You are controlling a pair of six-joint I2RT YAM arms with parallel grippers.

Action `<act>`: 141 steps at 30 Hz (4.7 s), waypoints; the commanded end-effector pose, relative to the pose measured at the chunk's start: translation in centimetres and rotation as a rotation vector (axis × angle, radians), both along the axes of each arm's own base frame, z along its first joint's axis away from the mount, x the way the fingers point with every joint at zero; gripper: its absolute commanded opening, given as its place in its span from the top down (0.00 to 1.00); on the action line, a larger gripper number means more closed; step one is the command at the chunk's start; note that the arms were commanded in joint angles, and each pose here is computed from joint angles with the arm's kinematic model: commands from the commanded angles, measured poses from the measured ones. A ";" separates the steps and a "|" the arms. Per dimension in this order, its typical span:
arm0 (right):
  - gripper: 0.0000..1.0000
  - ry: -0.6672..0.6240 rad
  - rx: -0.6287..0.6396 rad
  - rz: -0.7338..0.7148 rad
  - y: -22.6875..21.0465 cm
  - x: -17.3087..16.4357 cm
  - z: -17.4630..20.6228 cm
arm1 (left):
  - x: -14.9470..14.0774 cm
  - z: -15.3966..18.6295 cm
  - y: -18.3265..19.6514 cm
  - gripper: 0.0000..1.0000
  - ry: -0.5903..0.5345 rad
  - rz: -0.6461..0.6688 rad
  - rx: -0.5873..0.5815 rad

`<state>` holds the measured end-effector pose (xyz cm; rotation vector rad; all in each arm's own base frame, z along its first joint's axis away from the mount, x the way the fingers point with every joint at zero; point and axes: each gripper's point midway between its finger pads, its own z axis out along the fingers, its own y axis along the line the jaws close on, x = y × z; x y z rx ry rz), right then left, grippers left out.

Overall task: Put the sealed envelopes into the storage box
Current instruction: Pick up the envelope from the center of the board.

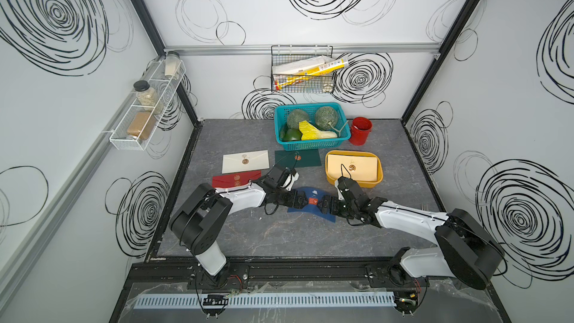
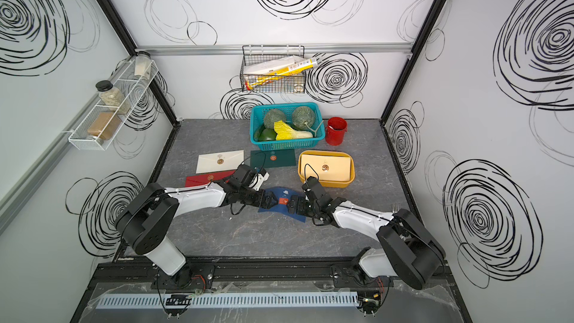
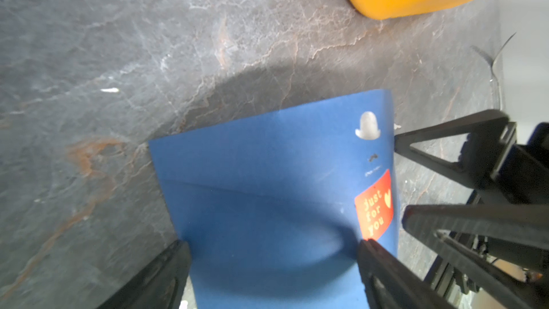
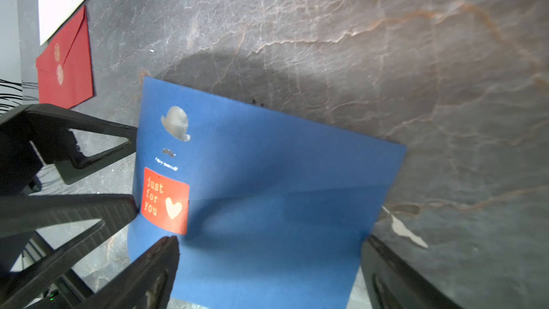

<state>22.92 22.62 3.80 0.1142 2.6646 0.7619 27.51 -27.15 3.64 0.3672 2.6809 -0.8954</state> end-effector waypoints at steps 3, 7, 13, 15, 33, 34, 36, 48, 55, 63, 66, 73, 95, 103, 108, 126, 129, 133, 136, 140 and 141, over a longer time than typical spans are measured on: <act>0.00 0.104 0.003 -0.002 0.1 -1.5 -1.5 | -3.7 -2.5 0.9 0.01 0.162 0.005 0.010; 0.00 0.114 -0.007 0.003 0.0 -1.6 -2.0 | -3.6 -2.2 0.7 0.01 0.157 0.001 0.007; 0.00 0.120 -0.019 0.026 0.3 -1.5 -2.9 | -3.8 -1.8 0.2 0.01 0.125 -0.041 0.047; 0.01 0.118 -0.015 0.038 0.6 -1.3 -3.0 | -3.8 -1.8 0.2 0.01 0.124 -0.045 0.052; 0.04 0.117 -0.009 0.109 2.2 -0.6 -2.9 | -3.5 -2.7 0.8 0.03 0.103 -0.030 0.158; 0.04 0.108 -0.013 0.114 2.2 -0.5 -2.6 | -3.3 -2.9 1.0 0.04 0.102 -0.023 0.176; 0.03 0.085 -0.027 0.121 1.9 -0.4 -1.9 | -3.1 -3.2 1.4 0.07 0.101 -0.004 0.206; 0.01 -0.062 -0.135 0.172 -0.8 2.4 2.7 | -2.7 -3.3 1.9 0.15 0.082 0.007 0.252; 0.08 -0.310 -0.224 0.529 0.6 6.1 7.8 | -3.1 -3.0 2.1 0.14 0.060 -0.045 0.260; 0.20 -0.389 -0.139 0.818 3.6 6.8 8.6 | -3.2 -3.2 1.6 0.14 0.057 -0.084 0.251; 0.30 -0.369 -0.102 0.893 4.5 6.6 8.0 | -3.2 -3.2 1.6 0.14 0.050 -0.093 0.250; 0.33 -0.364 -0.036 0.923 5.9 7.0 6.7 | -3.4 -3.7 1.9 0.14 0.059 -0.090 0.261; 0.59 -0.305 0.205 1.131 8.6 4.6 4.3 | -2.7 -2.8 1.8 0.14 0.037 -0.084 0.238; 0.74 -0.267 0.231 1.149 8.4 3.8 3.7 | -2.0 -2.8 2.0 0.14 0.037 -0.056 0.222; 0.91 -0.252 0.266 1.151 8.7 3.6 3.5 | -2.0 -2.8 2.0 0.14 0.037 -0.049 0.220; 1.00 -0.239 0.144 1.012 7.0 5.1 5.5 | 2.1 5.4 6.4 0.03 -0.088 0.161 0.159; 1.00 -0.266 0.136 0.973 6.6 4.8 7.4 | 3.7 9.4 8.3 0.02 -0.142 0.264 0.125; 1.00 -0.280 0.074 0.865 5.5 5.1 9.6 | 6.1 13.2 10.7 0.03 -0.205 0.430 0.166; 1.00 -0.272 -0.041 0.738 3.4 6.6 10.5 | 7.2 14.0 11.6 0.03 -0.216 0.515 0.185; 1.00 -0.352 -0.091 0.506 -0.4 10.0 14.5 | 7.4 12.3 10.7 0.05 -0.176 0.510 0.206; 1.00 -0.387 -0.116 0.418 -1.8 11.1 16.0 | 7.2 11.9 10.1 0.05 -0.173 0.498 0.215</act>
